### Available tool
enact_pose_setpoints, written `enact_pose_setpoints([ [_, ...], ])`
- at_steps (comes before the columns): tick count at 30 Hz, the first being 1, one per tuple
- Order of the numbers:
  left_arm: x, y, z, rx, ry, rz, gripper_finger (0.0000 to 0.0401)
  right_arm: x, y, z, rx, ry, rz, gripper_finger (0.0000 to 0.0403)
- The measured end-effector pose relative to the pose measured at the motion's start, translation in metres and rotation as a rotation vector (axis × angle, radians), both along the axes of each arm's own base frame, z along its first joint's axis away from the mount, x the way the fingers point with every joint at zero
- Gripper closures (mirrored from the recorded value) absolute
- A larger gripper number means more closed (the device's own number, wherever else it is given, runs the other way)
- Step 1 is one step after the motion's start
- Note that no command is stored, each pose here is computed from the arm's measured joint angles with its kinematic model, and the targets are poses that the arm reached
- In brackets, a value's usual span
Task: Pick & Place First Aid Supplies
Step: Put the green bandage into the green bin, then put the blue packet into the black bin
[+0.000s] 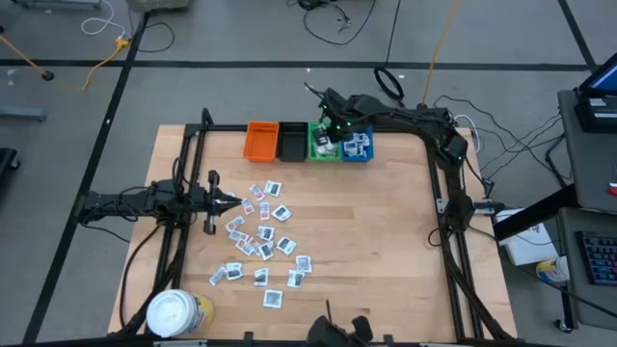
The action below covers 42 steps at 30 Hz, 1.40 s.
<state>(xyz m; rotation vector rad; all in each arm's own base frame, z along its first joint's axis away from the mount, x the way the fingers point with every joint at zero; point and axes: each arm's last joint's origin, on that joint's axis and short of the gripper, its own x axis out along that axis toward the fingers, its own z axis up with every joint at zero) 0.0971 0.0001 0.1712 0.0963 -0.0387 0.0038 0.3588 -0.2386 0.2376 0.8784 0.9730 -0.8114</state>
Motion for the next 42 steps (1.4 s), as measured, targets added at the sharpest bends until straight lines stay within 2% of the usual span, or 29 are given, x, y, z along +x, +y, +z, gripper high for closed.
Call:
enact_pose_setpoints([
  [9, 0.0, 0.0, 0.0, 0.0, 0.0, 0.0, 0.0364, 0.001, -0.004, -0.005, 0.0, 0.002, 0.022, 0.0403],
  [21, 0.0, 0.0, 0.0, 0.0, 0.0, 0.001, 0.0364, 0.008, 0.002, -0.034, -0.09, -0.032, 0.145, 0.0399],
  [24, 0.0, 0.0, 0.0, 0.0, 0.001, 0.0, 0.0364, 0.007, 0.003, -0.035, -0.103, -0.008, 0.128, 0.0381],
  [34, 0.0, 0.0, 0.0, 0.0, 0.0, 0.0, 0.0364, 0.007, 0.002, -0.034, -0.111, -0.013, 0.122, 0.0281],
  [42, 0.0, 0.0, 0.0, 0.0, 0.0, 0.0, 0.0364, 0.006, 0.014, -0.01, -0.119, -0.074, 0.179, 0.0264],
])
